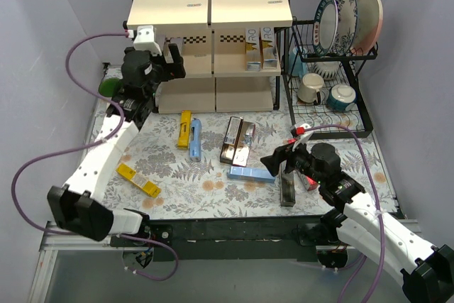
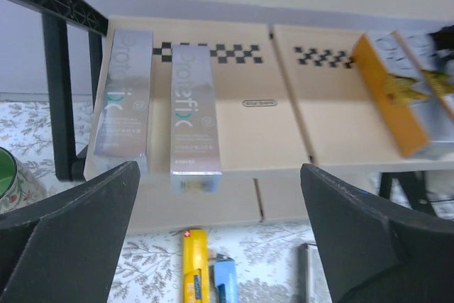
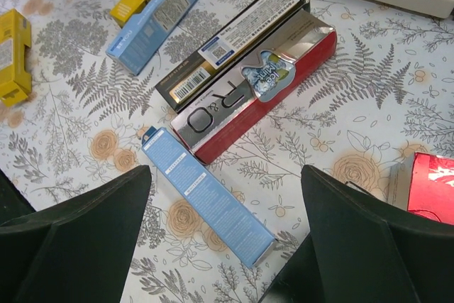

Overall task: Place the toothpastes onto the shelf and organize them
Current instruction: Pick up the toothpaste from the center of the board.

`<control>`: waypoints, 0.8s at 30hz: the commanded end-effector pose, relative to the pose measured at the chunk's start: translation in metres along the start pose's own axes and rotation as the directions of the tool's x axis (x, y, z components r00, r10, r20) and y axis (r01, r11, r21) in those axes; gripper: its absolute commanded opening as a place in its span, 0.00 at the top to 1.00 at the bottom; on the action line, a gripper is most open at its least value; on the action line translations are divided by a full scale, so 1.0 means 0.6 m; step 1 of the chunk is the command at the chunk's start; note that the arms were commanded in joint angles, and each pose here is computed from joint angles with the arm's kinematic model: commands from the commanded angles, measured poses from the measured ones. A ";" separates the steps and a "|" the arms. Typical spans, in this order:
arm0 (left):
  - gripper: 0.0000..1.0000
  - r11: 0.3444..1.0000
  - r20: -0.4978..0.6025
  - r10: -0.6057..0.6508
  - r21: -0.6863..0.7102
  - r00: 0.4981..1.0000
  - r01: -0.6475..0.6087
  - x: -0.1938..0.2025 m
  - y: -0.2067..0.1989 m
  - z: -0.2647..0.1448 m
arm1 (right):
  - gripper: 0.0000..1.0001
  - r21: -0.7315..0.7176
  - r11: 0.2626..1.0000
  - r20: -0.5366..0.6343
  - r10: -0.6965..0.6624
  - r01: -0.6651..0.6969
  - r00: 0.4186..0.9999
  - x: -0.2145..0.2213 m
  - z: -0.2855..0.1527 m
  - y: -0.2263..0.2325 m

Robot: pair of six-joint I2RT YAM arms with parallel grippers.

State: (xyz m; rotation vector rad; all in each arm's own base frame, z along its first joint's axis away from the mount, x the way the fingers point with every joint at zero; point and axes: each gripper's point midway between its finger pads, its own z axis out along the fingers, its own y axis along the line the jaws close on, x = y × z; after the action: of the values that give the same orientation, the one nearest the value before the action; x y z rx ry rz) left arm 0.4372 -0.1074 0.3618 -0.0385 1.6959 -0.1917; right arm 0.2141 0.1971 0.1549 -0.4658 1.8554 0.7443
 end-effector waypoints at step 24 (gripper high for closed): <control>0.02 0.935 -0.322 -0.219 0.199 0.921 0.292 0.295 -0.023 -0.205 | 0.06 -0.068 0.997 -0.475 0.007 -0.044 0.880 0.102 0.026 0.015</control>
State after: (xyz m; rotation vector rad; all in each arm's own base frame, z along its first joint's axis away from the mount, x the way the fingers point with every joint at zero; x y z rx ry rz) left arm 0.2891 -0.1256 0.1946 -0.0681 2.0074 -0.5727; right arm 0.1994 0.2080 0.0936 -0.6541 2.2706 0.7292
